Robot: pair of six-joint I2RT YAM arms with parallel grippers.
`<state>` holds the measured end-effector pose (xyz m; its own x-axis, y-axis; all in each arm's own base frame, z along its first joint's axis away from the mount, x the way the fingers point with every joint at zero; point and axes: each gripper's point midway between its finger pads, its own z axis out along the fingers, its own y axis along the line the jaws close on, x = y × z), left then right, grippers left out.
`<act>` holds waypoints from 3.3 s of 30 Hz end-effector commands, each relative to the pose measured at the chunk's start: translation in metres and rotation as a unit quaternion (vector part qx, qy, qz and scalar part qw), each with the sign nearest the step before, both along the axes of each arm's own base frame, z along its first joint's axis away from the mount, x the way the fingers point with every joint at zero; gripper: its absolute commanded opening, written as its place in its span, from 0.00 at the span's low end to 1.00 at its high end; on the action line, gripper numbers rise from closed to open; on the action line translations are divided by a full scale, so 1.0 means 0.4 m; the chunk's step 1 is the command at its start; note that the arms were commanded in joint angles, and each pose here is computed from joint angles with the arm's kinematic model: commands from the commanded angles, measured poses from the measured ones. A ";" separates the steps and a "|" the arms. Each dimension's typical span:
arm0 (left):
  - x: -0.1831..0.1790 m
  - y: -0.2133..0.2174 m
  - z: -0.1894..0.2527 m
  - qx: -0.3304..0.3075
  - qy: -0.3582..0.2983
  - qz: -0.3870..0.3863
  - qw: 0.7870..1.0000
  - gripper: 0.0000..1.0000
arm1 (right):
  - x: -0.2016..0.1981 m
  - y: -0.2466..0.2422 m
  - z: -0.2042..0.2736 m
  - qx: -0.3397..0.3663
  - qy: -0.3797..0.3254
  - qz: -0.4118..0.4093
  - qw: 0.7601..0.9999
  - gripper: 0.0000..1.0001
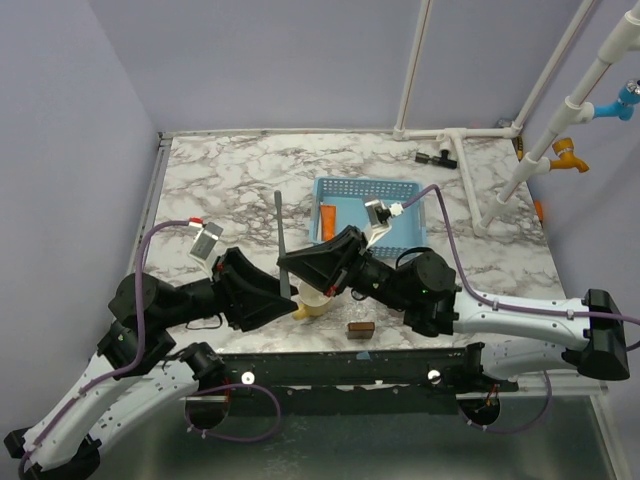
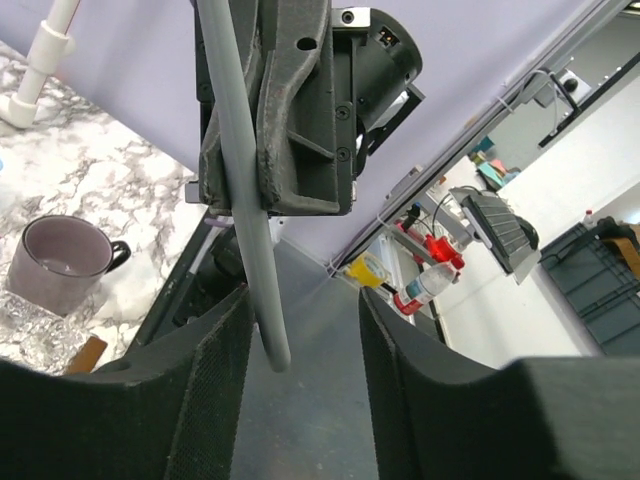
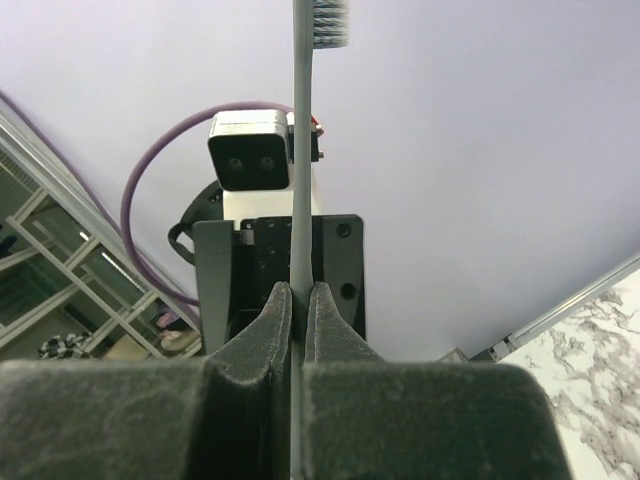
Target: Prepare toiletry sets of a toothbrush and toothpaste on the tray
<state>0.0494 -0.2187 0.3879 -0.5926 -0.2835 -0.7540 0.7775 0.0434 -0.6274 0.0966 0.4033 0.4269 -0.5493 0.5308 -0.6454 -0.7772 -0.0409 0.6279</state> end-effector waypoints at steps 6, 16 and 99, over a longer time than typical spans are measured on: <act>-0.033 0.000 0.033 -0.028 -0.013 -0.036 0.999 0.27 | 0.000 -0.042 0.045 0.039 -0.009 -0.023 0.999 0.01; -0.022 -0.005 0.022 -0.018 -0.005 -0.029 0.999 0.00 | 0.000 -0.060 0.036 0.032 -0.012 -0.032 0.999 0.01; 0.137 0.234 -0.299 0.399 -0.100 0.201 0.889 0.00 | 0.217 0.058 -0.133 -0.363 0.166 0.007 0.917 0.36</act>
